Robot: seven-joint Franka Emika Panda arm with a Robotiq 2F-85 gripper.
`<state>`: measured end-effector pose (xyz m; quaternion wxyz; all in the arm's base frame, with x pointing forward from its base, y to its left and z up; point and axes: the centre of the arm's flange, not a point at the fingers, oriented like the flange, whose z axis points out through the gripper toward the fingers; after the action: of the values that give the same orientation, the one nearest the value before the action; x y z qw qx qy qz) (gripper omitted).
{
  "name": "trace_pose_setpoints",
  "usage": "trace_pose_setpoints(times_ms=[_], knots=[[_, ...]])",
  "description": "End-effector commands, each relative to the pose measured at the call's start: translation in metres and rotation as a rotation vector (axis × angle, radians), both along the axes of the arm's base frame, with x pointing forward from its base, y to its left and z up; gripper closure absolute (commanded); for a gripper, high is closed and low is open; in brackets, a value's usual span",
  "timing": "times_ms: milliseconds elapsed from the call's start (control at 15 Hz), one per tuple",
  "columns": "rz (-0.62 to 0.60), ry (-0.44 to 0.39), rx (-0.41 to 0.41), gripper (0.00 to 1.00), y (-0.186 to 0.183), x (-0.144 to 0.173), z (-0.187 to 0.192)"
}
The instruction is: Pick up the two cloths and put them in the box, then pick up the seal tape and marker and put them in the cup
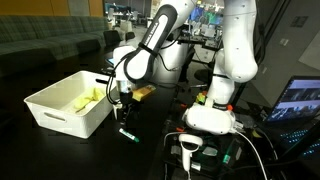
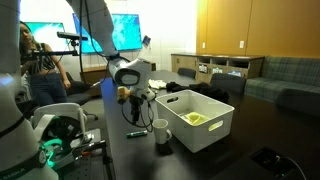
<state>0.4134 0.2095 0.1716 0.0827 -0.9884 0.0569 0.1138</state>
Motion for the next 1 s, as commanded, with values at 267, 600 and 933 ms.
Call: trace_pose_setpoints(times_ms=[267,600,933], knots=[[-0.071,-0.071,-0.001,0.0,0.05,-0.006,-0.02],[-0.094,-0.1,-0.038,0.0,0.093,-0.026,-0.037],[-0.112,-0.105,-0.091,0.0,0.114,-0.05,-0.057]])
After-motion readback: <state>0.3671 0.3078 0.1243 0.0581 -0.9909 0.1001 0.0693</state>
